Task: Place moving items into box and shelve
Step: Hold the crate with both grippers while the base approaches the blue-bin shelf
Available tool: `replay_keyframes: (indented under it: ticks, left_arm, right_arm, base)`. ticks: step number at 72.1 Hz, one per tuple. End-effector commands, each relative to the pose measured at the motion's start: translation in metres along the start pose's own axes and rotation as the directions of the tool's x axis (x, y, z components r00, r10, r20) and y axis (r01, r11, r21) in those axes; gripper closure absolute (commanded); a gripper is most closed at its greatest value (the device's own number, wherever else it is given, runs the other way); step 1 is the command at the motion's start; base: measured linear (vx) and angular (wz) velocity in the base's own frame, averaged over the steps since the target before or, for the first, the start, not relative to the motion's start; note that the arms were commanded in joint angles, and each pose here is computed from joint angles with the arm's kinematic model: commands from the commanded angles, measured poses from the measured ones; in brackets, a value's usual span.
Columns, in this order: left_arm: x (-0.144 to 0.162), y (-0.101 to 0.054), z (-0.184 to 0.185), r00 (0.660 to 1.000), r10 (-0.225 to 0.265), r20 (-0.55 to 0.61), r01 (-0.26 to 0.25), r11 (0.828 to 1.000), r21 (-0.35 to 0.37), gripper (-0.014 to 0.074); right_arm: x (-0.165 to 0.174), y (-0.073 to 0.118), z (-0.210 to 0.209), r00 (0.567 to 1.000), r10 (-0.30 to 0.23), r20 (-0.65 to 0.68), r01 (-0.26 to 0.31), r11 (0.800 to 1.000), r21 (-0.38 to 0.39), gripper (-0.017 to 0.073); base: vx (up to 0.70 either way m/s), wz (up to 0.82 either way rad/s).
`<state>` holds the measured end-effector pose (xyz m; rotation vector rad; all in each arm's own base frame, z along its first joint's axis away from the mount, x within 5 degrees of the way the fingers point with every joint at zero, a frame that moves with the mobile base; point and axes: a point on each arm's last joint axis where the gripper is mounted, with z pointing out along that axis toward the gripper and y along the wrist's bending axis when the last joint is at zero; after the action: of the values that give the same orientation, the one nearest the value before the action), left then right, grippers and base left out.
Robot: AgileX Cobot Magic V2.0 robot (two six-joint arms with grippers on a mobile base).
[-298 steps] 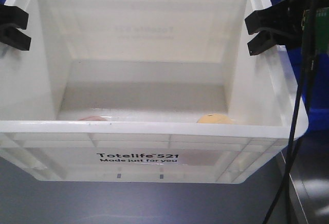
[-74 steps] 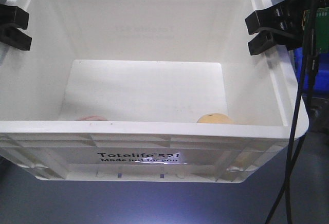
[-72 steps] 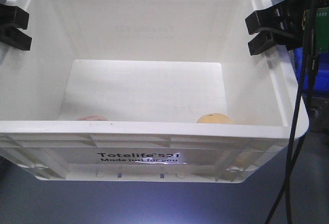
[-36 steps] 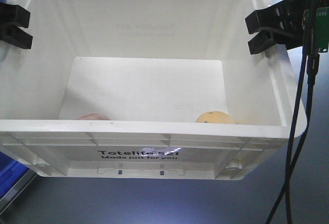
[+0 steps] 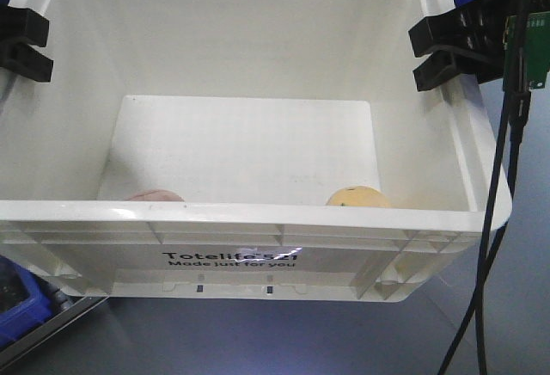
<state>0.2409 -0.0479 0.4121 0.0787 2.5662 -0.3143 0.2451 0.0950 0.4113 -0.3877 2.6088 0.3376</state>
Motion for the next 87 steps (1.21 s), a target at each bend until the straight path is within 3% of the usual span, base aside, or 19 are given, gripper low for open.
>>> replay_keyframes:
  ticks: [1,87]
  left_arm:
    - [-0.0105,-0.0073,-0.0276,0.983,0.007,0.183,-0.014,0.999,0.035,0.061]
    - [-0.0105,-0.0073,-0.0276,0.983,0.007,0.183,-0.014,0.999,0.035,0.061]
  right_arm:
    - [-0.0005,0.0064,-0.0267,0.994,-0.036,0.1,0.039,0.999,-0.029,0.0571]
    - [-0.0005,0.0064,-0.0267,0.994,-0.036,0.1,0.039,0.999,-0.029,0.0571]
  base:
    - [-0.01,0.56]
    - [-0.01,0.46]
